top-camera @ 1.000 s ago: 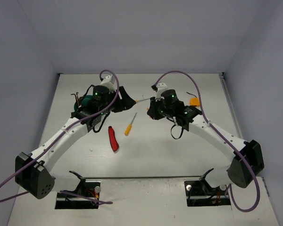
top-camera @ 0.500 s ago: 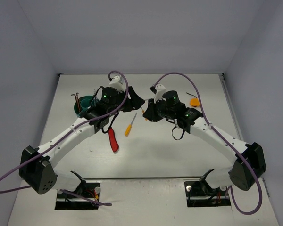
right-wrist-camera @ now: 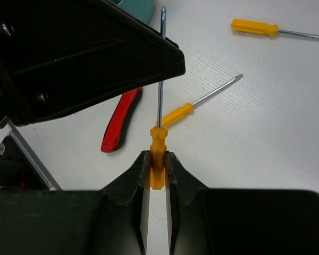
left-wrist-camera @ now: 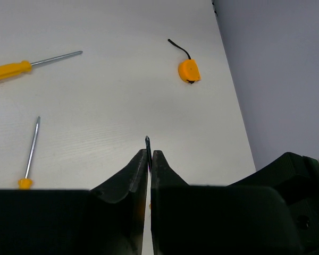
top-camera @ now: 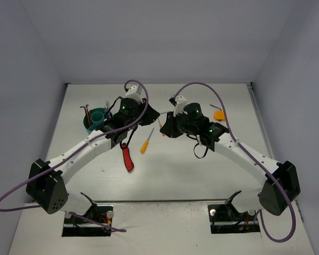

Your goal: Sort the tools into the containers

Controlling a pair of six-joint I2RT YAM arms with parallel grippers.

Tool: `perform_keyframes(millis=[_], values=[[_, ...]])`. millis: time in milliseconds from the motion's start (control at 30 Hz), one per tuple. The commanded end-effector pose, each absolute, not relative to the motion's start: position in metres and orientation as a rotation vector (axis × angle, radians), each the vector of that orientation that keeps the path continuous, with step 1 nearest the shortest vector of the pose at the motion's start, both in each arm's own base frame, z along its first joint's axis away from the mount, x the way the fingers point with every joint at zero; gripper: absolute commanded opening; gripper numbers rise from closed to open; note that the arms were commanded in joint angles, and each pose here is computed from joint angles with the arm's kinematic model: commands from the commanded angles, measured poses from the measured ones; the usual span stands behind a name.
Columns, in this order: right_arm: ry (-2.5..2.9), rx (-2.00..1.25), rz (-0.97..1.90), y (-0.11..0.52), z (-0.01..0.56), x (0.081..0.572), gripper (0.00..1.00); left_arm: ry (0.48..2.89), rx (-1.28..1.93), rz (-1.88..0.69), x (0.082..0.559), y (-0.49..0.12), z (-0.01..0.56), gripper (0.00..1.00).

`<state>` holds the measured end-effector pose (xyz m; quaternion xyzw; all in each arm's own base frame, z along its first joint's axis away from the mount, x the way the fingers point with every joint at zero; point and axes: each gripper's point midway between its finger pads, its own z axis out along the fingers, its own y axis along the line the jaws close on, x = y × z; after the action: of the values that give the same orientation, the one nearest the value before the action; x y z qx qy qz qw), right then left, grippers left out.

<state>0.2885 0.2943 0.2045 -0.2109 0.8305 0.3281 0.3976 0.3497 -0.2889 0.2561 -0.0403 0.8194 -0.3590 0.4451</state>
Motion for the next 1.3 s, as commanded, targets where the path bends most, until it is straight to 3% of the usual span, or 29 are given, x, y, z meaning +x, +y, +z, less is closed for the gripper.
perform_keyframes(millis=[0,67,133,300,567,700,1033,1267], values=[[1.984,-0.542,0.887,0.304,0.235,0.288,0.03,1.861,-0.140,-0.947,0.359,-0.290,0.313,0.00],[1.987,-0.539,0.884,0.303,0.234,0.289,0.10,1.857,-0.153,-0.936,0.359,-0.287,0.313,0.00],[1.988,-0.530,0.870,0.301,0.233,0.290,0.39,1.854,-0.169,-0.899,0.359,-0.278,0.312,0.00],[1.988,-0.518,0.841,0.296,0.231,0.291,0.59,1.832,-0.280,-0.661,0.362,-0.219,0.310,0.00],[2.015,-0.522,0.790,0.286,0.214,0.289,0.62,1.700,-0.627,-0.263,0.370,-0.056,0.299,0.00],[2.031,-0.531,0.771,0.283,0.204,0.287,0.62,1.624,-0.730,-0.105,0.371,-0.005,0.285,0.00],[2.043,-0.544,0.763,0.275,0.195,0.279,0.63,1.600,-0.870,0.062,0.399,0.044,0.233,0.00],[2.067,-0.547,0.763,0.274,0.188,0.276,0.63,1.603,-0.877,0.049,0.426,0.044,0.216,0.00]])
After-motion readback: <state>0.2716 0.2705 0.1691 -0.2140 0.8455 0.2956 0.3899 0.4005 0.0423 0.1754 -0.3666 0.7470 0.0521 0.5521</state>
